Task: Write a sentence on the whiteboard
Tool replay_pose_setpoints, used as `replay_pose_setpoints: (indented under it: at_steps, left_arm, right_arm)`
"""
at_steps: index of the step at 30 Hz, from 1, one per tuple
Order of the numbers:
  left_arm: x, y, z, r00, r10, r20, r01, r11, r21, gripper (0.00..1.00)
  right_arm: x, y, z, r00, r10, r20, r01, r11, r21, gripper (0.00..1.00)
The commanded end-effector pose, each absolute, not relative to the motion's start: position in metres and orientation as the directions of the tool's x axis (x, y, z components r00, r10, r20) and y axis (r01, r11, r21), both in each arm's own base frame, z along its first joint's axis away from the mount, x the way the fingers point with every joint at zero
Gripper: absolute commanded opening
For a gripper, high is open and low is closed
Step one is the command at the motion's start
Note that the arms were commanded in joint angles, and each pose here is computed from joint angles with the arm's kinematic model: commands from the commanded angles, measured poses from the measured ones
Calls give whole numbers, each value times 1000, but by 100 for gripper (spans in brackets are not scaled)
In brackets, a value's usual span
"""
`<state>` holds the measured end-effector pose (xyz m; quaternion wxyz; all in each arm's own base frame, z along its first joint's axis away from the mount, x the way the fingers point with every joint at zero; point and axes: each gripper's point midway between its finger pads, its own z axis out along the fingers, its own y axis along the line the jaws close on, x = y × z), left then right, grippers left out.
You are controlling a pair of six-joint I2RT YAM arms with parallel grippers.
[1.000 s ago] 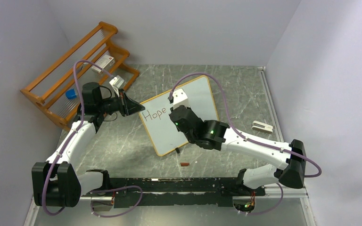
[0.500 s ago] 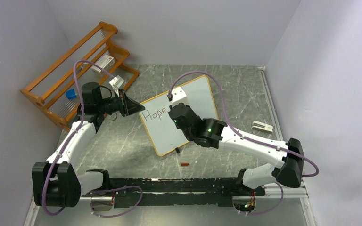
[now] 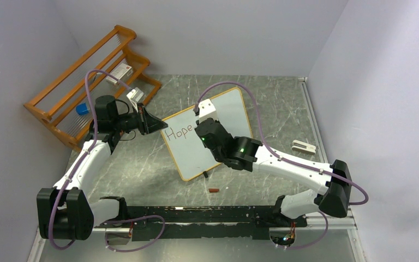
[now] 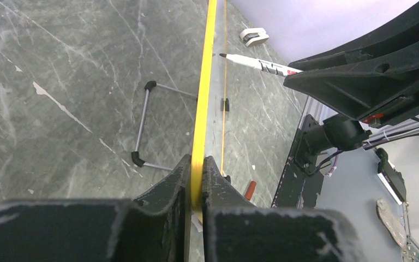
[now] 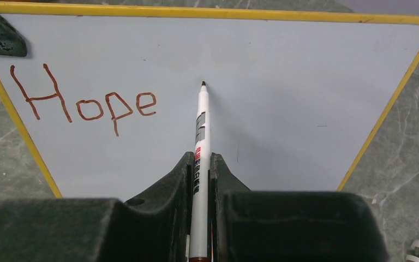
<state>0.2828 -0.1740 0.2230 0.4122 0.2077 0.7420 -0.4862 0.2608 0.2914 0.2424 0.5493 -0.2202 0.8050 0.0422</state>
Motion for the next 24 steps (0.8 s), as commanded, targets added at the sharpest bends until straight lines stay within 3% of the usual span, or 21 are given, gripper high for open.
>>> replay_pose_setpoints:
  at_steps: [1, 24]
  left_arm:
    - [280, -174, 196, -630, -57, -774, 667, 470, -578, 5]
    - [279, -174, 196, -631, -57, -773, 667, 469, -579, 5]
  right_arm:
    - [269, 293, 260, -269, -266, -925, -372, 915, -155, 0]
    - [272, 303, 257, -277, -287, -917, -411, 898, -157, 0]
